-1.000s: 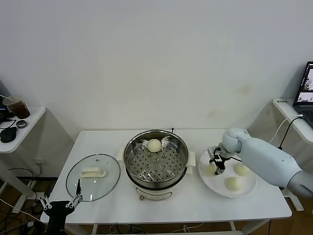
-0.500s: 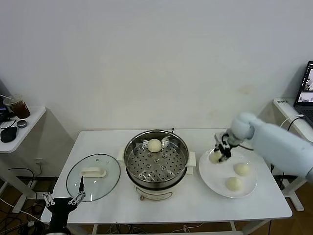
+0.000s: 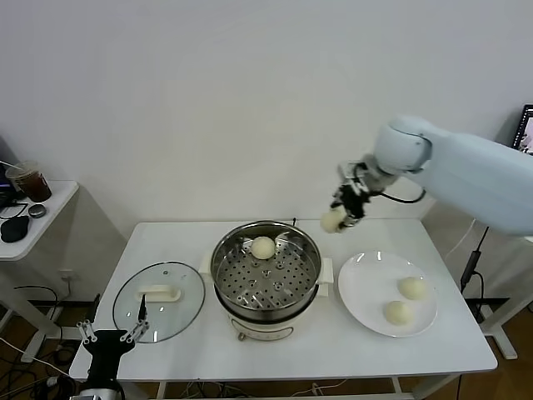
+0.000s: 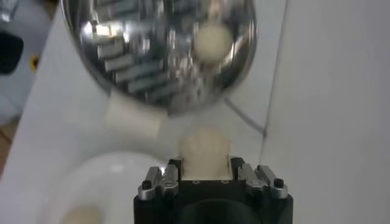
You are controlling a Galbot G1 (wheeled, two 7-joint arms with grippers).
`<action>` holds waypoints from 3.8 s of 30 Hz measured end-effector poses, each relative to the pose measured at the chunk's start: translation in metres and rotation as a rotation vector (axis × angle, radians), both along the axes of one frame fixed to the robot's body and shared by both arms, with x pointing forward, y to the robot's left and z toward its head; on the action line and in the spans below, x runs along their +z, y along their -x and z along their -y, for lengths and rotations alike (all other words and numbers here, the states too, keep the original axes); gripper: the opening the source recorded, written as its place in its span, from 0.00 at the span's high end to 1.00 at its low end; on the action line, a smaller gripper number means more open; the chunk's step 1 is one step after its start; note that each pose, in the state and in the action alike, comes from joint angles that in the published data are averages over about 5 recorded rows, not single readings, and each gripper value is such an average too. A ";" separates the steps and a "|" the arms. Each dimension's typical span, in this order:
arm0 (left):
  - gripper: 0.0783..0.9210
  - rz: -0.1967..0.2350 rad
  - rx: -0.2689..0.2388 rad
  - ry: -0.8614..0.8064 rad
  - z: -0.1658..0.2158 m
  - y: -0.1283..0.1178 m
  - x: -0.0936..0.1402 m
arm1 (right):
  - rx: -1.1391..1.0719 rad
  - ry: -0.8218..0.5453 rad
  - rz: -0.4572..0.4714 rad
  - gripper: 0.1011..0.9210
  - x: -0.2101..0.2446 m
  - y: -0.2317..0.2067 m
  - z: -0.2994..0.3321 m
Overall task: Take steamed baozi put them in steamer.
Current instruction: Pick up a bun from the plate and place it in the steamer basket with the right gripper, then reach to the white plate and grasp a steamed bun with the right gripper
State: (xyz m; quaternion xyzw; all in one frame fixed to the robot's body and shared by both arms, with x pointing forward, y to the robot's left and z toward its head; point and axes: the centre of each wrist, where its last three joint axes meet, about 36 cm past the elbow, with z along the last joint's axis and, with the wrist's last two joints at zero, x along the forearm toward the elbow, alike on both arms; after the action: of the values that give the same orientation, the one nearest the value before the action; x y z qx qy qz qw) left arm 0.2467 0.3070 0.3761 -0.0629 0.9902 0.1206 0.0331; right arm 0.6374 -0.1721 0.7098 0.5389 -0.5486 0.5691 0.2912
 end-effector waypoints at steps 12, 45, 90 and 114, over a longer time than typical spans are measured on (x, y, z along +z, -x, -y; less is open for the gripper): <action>0.12 0.008 0.026 0.000 -0.004 -0.004 -0.001 | -0.015 0.002 -0.104 0.53 -0.054 0.009 -0.127; 0.12 0.024 0.040 -0.002 -0.005 -0.006 -0.002 | -0.061 0.049 -0.146 0.53 -0.125 0.010 -0.217; 0.12 -0.016 -0.022 -0.012 0.012 -0.011 -0.020 | -0.048 0.103 -0.138 0.12 -0.092 0.096 0.194; 0.12 -0.029 0.017 -0.036 0.007 0.002 -0.018 | -0.102 0.206 -0.163 0.12 -0.224 0.070 0.228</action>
State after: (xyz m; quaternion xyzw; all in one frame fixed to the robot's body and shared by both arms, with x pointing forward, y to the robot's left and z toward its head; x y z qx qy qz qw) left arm 0.2446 0.3004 0.3577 -0.0691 0.9876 0.1398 0.0189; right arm 0.5674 -0.4001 0.4855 0.5219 -0.4884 0.5611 0.4175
